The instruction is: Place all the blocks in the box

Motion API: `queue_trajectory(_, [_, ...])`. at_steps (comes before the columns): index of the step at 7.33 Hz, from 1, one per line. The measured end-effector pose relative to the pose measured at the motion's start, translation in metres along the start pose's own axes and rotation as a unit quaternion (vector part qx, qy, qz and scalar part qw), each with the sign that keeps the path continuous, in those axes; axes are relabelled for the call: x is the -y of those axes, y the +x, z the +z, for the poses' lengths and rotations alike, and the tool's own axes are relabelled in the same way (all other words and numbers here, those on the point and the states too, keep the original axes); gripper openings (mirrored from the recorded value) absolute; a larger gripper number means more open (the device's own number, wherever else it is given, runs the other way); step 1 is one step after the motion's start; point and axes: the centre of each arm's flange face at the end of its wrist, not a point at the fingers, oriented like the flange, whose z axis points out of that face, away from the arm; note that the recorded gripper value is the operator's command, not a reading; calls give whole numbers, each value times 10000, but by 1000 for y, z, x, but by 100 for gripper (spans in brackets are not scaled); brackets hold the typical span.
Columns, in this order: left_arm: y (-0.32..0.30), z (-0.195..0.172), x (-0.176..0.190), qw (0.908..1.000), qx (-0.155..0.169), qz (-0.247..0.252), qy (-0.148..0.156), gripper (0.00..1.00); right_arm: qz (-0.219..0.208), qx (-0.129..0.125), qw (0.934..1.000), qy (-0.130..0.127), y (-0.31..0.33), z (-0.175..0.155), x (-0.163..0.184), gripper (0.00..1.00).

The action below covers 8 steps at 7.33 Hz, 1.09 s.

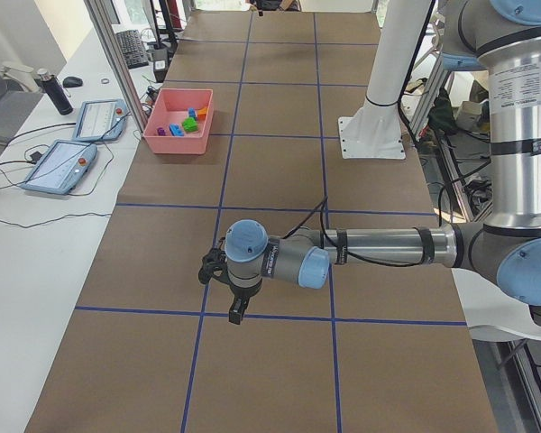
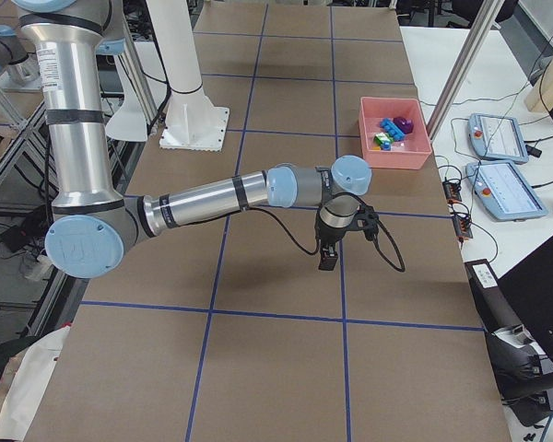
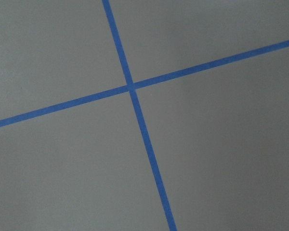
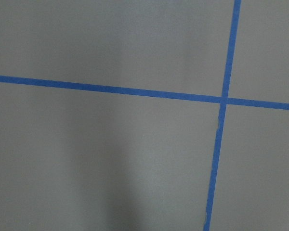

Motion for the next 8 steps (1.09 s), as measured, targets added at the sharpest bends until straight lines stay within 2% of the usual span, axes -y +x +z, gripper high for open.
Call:
queue_trajectory(1, [1,-3,10,9999,71,-76,-32,100,12,-5,10000,-11,1,1,-1,100])
queue_trajectory(3, [7,-14,51,9983,111,-436,-365,100,-17,-1,10000,20,-2,-2,-1,100])
queue_trajectory(4, [8,-16,58,9973,113,-539,-478,100,-8,-8,10000,11,-1,-1,-1,100])
queue_trajectory(8, [-7,2,51,9946,71,-745,-722,100,53,-35,10000,-33,4,3,-5,100])
